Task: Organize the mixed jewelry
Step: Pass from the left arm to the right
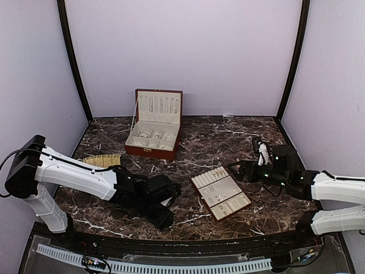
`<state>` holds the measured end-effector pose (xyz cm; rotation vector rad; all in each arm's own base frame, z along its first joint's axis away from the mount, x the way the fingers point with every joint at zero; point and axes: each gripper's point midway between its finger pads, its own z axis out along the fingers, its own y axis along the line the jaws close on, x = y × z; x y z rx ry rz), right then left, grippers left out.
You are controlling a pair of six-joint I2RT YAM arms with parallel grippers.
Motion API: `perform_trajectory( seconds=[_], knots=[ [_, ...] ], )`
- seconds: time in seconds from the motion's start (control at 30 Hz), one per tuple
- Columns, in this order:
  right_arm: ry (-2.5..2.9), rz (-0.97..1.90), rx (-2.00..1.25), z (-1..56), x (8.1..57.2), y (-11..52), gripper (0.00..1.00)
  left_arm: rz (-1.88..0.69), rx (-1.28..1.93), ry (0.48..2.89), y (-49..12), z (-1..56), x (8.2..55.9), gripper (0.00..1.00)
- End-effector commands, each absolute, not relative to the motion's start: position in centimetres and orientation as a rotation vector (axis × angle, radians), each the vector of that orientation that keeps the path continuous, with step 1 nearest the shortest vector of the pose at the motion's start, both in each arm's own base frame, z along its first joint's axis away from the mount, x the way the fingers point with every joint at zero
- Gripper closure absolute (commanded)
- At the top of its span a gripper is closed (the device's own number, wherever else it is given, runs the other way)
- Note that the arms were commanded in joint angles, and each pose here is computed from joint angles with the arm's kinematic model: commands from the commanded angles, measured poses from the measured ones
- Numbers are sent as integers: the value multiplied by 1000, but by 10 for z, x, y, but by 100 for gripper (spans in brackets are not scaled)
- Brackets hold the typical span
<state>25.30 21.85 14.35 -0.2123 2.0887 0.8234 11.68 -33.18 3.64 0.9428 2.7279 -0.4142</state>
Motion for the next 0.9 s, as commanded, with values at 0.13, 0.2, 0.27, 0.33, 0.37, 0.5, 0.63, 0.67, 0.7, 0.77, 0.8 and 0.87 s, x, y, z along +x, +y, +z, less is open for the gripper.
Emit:
perform_trajectory(
  seconds=[0.13, 0.2, 0.27, 0.33, 0.37, 0.5, 0.63, 0.67, 0.7, 0.77, 0.8, 0.87],
  knots=[
    [2049, 849, -183, 151, 256, 217, 2, -437, 960, 2751, -338, 37, 112, 60],
    [2051, 849, -180, 150, 255, 217, 1, -450, 964, 2743, -341, 39, 112, 61],
    [2054, 848, -178, 149, 255, 216, 1, -462, 969, 2738, -342, 40, 112, 61],
    [2056, 846, -178, 148, 255, 216, 2, -477, 970, 2733, -345, 42, 112, 61],
    [2056, 846, -179, 148, 255, 216, 1, -481, 973, 2733, -345, 42, 112, 61],
    [2058, 846, -177, 147, 255, 216, 1, -479, 979, 2739, -346, 39, 111, 64],
    [2058, 847, -176, 148, 255, 216, 1, -488, 982, 2737, -348, 39, 111, 70],
    [2058, 847, -176, 148, 255, 216, 2, -486, 983, 2737, -348, 38, 111, 71],
    [2061, 845, -177, 147, 255, 216, 1, -488, 983, 2737, -348, 38, 111, 71],
    [2062, 845, -177, 146, 254, 216, 1, -492, 986, 2735, -350, 38, 111, 73],
    [2063, 845, -176, 146, 254, 216, 1, -494, 987, 2735, -350, 38, 111, 74],
    [2064, 845, -175, 145, 254, 215, 2, -496, 992, 2738, -351, 36, 110, 75]
  ],
)
